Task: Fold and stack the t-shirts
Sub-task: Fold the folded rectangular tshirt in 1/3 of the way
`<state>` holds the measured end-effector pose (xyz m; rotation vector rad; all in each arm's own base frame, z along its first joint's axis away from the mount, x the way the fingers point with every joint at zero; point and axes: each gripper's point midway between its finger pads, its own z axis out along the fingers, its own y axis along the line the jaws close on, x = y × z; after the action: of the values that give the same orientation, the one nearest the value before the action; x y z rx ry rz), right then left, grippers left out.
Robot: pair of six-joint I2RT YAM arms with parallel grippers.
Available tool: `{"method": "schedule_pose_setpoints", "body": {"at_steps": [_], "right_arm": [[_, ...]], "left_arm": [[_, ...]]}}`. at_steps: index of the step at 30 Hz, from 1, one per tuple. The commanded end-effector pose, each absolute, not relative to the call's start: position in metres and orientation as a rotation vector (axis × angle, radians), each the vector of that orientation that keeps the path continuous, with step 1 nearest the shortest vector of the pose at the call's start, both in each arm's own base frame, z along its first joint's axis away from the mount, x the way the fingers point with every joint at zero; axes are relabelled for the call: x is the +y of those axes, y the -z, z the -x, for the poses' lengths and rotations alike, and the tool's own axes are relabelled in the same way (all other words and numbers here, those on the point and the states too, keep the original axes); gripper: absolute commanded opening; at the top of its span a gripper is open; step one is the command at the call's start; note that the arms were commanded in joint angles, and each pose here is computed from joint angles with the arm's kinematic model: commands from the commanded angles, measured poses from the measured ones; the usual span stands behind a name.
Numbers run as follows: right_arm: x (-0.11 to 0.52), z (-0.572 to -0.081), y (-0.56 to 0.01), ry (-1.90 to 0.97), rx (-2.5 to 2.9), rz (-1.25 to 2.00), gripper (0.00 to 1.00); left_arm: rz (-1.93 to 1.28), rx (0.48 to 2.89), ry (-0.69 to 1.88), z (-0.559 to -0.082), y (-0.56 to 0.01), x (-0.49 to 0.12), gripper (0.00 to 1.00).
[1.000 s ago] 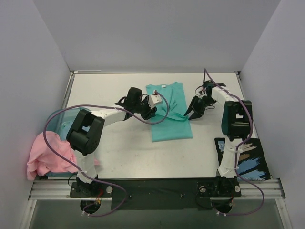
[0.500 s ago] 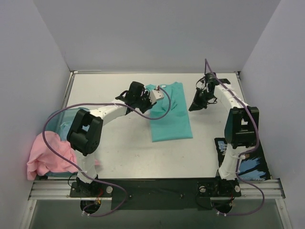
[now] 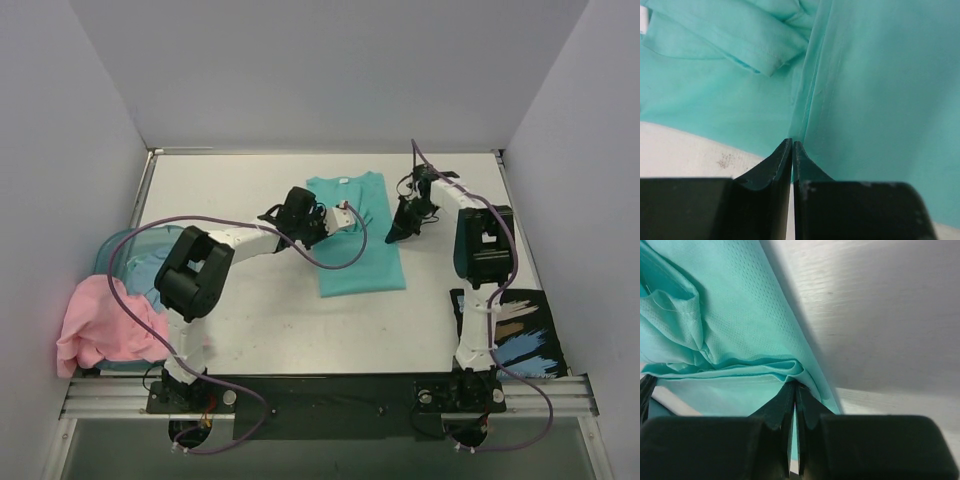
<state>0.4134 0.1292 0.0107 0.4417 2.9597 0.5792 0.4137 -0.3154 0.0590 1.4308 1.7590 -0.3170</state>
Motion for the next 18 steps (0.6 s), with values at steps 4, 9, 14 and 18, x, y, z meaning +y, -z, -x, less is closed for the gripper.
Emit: {"method": "schedule_pose_setpoints", "body": {"at_steps": [4, 9, 14, 18], "right_arm": [[0.113, -0.416, -0.034, -0.522, 2.917, -0.476, 0.0], [0.098, -0.392, -0.069, -0.456, 2.868, -0.446, 0.0], [0.08, -0.32, -0.052, -0.341, 2.976, -0.478, 0.4], [0.083, -0.278, -0.033, -0.373, 3.066, -0.516, 0.49]], "left_arm": [[-1.422, 1.689, 0.205, -0.431, -0.074, -0.325, 0.15], [-1.293, 1.676, 0.186, -0.445, -0.131, -0.332, 0.25], [-1.36, 1.695, 0.286, -0.422, -0.158, -0.34, 0.34], [-1.612, 1.689, 0.466, -0.351, -0.132, -0.351, 0.43]]}}
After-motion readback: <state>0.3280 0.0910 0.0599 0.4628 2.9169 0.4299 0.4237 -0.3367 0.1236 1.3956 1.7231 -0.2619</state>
